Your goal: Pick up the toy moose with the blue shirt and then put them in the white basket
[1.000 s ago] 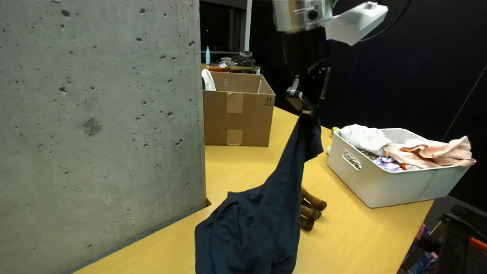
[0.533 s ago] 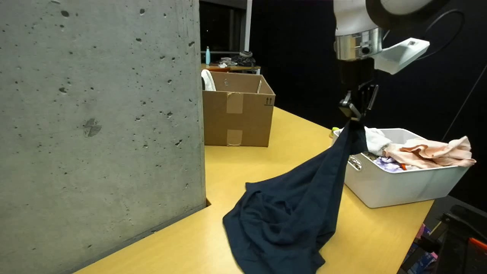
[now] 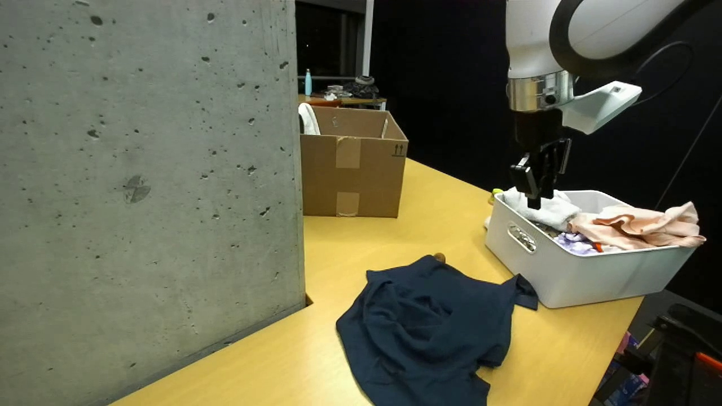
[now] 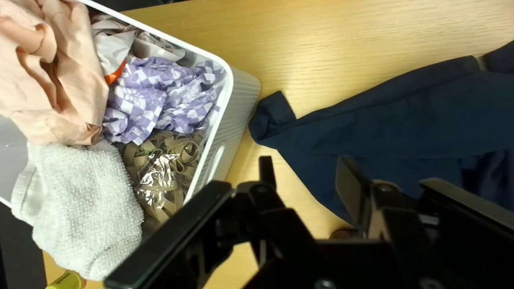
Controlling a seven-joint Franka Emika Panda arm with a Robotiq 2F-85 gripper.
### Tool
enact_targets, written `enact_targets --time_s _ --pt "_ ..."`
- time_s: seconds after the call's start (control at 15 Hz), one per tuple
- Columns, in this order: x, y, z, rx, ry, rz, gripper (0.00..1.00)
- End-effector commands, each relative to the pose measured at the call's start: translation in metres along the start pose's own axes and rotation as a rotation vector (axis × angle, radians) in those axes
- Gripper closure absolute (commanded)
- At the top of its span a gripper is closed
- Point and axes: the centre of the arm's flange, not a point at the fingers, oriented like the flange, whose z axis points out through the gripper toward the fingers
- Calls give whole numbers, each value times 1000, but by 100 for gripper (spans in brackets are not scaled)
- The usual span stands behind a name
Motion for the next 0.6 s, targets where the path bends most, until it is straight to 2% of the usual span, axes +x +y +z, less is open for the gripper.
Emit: enact_targets --time_s 0.0,0.2,0.27,0.53 --pt "-10 -38 0 3 49 -29 24" --pt "-7 -70 22 38 79 19 3" --pt "-8 -79 31 58 83 64 0" --pt "-13 -91 65 107 90 211 0"
